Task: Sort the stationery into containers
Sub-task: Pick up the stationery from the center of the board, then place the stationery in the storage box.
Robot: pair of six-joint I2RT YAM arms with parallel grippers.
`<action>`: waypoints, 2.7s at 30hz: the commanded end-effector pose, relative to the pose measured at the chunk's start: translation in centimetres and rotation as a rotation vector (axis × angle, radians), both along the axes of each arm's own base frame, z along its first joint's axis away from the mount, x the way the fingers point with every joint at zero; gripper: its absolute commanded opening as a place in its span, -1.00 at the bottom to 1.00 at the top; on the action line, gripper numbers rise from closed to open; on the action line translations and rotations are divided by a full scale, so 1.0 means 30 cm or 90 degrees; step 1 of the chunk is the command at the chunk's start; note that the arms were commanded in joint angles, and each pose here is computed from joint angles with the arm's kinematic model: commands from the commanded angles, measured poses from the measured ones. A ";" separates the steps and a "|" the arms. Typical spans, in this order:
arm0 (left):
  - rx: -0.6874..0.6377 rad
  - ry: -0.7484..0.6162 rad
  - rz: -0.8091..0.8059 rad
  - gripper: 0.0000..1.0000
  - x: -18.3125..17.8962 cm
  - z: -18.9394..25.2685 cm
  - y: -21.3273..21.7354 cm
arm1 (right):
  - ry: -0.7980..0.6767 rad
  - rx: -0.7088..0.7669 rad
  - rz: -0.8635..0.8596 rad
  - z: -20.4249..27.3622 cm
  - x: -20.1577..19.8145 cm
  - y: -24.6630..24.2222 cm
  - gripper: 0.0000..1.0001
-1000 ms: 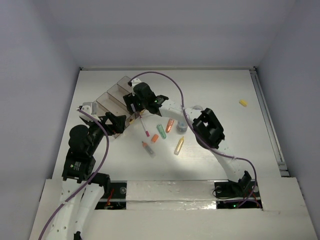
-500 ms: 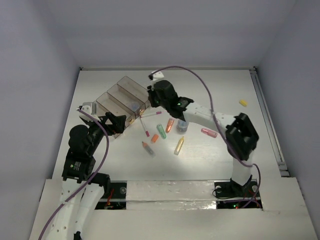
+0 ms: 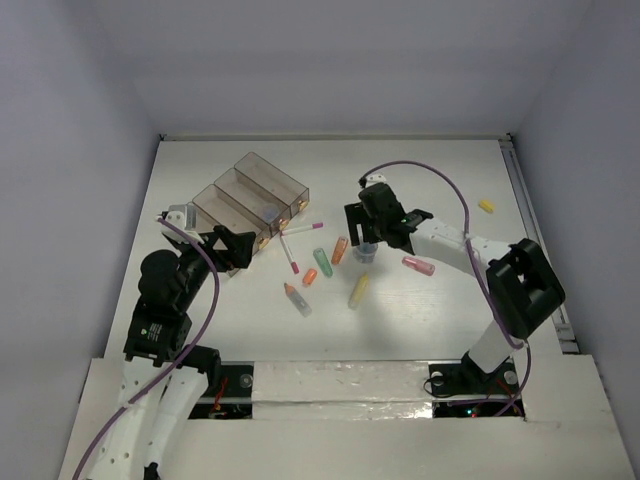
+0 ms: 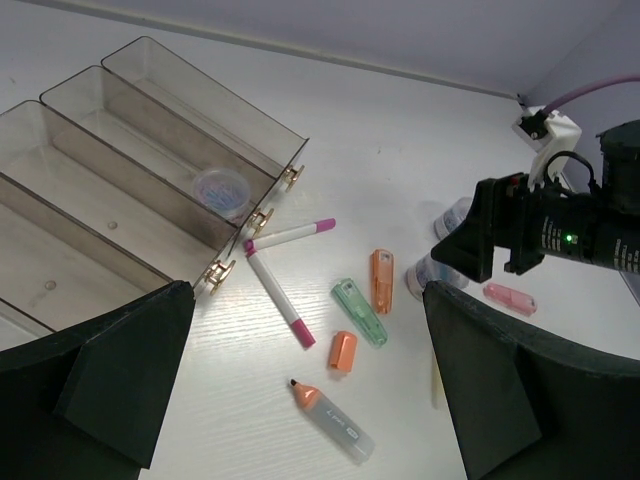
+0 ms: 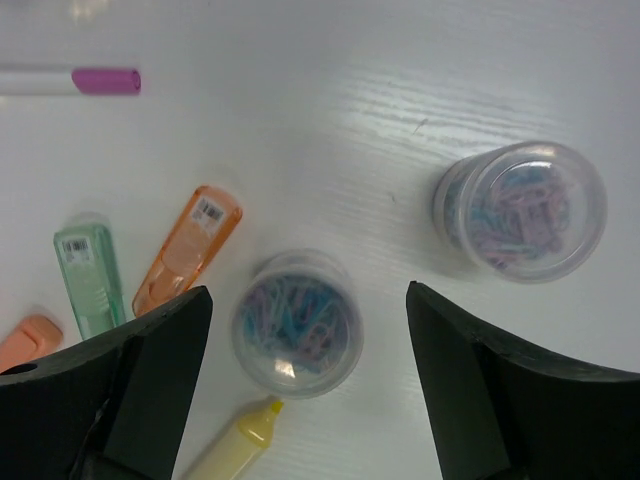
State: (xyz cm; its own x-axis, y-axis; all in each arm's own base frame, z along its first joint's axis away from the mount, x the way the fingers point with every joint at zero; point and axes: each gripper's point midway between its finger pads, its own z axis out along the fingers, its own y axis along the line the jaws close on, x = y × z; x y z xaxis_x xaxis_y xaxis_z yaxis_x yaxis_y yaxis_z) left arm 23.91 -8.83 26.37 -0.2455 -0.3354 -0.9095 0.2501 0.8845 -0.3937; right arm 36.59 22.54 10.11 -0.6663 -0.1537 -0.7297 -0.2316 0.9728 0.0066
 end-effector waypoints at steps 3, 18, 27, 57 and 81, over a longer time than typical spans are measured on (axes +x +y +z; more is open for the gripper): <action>-0.010 -0.043 0.001 0.98 -0.006 0.082 0.000 | 0.038 0.020 0.021 -0.021 -0.053 0.025 0.68; -0.012 -0.047 -0.004 0.98 -0.013 0.090 -0.006 | 0.079 0.003 0.018 -0.082 -0.062 0.029 0.31; -0.010 -0.045 -0.004 0.98 -0.011 0.086 -0.006 | -0.077 0.103 0.067 0.312 0.070 0.147 0.00; -0.011 -0.042 0.000 0.98 -0.008 0.084 -0.003 | -0.181 0.323 0.363 0.330 0.342 1.039 -0.02; -0.012 -0.039 0.001 0.98 -0.006 0.079 -0.003 | -0.182 0.245 0.289 0.175 0.409 1.003 0.12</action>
State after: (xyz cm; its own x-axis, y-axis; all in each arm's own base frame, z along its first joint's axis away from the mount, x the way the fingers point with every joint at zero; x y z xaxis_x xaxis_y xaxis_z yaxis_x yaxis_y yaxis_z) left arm 23.80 -8.89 26.49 -0.2400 -0.3355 -0.9110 0.2518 0.8848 -0.3922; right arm 48.22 52.24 12.55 -0.4308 -0.1095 -0.8958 -0.6530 0.7229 0.2257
